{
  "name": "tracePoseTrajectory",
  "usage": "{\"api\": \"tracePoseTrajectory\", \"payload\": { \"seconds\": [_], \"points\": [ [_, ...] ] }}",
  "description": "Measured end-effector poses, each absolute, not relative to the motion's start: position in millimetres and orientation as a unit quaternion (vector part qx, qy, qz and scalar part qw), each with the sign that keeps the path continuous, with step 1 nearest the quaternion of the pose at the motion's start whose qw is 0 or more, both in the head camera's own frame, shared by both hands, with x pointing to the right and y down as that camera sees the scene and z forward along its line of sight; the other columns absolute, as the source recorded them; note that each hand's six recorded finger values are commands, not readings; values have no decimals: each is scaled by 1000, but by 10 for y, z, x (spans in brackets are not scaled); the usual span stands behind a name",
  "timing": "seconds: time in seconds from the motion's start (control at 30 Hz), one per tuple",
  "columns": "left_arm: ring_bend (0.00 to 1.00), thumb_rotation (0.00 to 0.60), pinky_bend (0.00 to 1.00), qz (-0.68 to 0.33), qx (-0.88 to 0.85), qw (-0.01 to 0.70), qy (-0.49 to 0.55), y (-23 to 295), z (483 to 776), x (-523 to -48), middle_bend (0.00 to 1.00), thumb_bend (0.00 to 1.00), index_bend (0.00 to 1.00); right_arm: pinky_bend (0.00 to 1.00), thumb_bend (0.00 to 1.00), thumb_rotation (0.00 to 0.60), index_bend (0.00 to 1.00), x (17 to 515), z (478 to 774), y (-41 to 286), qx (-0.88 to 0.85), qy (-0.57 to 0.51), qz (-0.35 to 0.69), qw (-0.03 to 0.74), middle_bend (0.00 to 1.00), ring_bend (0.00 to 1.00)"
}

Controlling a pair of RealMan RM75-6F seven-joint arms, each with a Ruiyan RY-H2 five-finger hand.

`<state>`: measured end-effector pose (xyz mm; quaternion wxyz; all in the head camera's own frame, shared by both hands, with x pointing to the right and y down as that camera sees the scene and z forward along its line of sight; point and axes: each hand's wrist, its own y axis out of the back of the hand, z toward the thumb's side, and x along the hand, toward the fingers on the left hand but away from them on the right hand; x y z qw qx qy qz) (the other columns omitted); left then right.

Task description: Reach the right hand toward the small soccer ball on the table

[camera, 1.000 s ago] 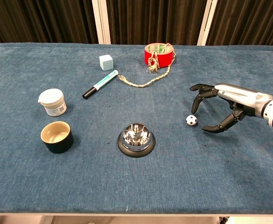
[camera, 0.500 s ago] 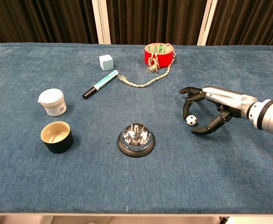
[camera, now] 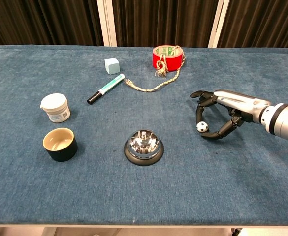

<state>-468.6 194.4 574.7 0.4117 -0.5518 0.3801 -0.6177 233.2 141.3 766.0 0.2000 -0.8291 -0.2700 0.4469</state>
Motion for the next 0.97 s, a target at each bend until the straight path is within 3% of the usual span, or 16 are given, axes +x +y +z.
{"api": "tracePoseTrajectory", "payload": {
  "seconds": [0.13,0.4,0.73,0.97],
  "points": [
    [6,600,95,-618,-551,411,381,1945,5744,-4691,0,410,172,98,473,600,680,2303,7659,1395,-830,-272,444,202,90,133],
    [6,600,95,-617,-552,411,382,1947,5741,-4689,0,410,172,103,502,600,691,2335,7453,1205,-826,-308,421,213,90,140],
    [6,600,95,-618,-552,411,379,1957,5744,-4677,0,410,172,127,502,600,690,2170,6773,553,-807,-382,349,286,90,160],
    [6,600,95,-620,-552,410,377,1957,5749,-4683,0,410,171,131,501,600,691,1971,6564,184,-805,-403,328,285,90,160]
  ]
}}
